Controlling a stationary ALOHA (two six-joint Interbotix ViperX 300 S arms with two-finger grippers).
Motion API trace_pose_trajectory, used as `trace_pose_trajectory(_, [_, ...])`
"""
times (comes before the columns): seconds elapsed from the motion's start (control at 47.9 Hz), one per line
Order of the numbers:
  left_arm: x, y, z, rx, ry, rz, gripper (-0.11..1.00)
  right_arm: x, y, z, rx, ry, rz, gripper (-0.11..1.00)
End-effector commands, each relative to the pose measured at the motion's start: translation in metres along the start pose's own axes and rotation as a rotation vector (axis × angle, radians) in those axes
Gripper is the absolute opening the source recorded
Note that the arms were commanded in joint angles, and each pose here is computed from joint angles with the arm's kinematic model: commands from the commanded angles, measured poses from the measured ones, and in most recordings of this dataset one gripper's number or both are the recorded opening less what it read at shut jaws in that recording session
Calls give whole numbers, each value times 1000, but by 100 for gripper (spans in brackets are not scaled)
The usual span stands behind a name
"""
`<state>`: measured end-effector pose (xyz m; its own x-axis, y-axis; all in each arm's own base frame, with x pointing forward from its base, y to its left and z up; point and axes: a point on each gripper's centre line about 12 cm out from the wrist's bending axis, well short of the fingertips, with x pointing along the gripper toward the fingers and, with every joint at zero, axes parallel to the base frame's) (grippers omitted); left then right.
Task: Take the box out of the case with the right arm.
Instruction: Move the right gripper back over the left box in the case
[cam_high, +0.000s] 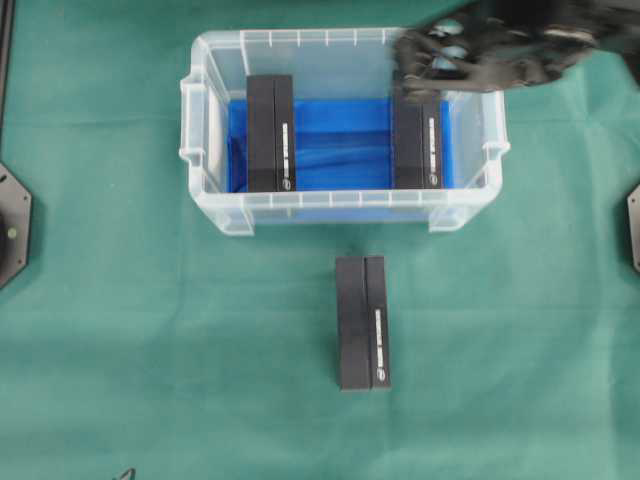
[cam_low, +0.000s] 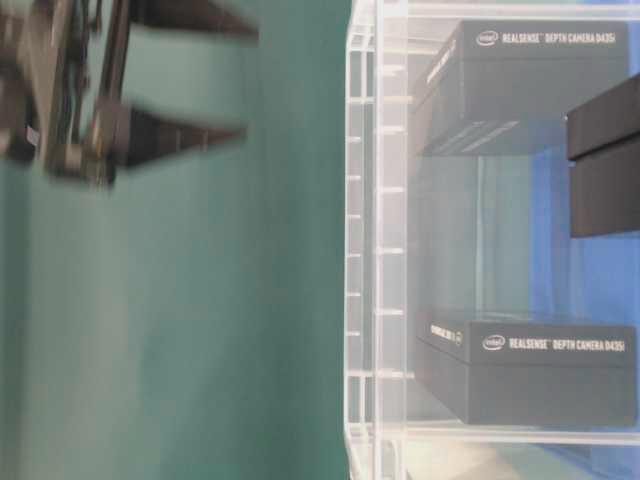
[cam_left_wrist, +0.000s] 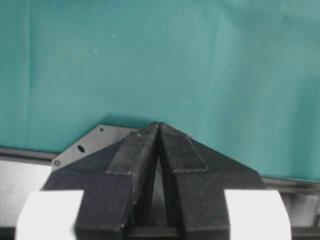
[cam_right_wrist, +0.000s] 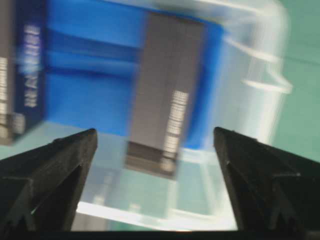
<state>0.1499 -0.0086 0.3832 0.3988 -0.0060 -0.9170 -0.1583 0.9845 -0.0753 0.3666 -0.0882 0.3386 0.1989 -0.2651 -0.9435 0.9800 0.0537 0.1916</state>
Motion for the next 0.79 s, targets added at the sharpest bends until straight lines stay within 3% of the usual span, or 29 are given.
trace_pose_trajectory(0.0, [-2, -1, 2, 4, -12, -1, 0, -12, 23, 5, 3, -15, 63, 93])
trace_pose_trajectory(0.418, [-8, 1, -3, 2, -36, -7, 0, 16, 117, 3, -55, 16, 157, 93])
trace_pose_trajectory(0.585, [-12, 2, -7, 0, -48, -10, 0, 32, 139, -5, -90, 52, 172, 93])
trace_pose_trajectory(0.773, [-12, 2, -7, 0, -48, -10, 0, 47, 148, -14, -91, 93, 167, 93])
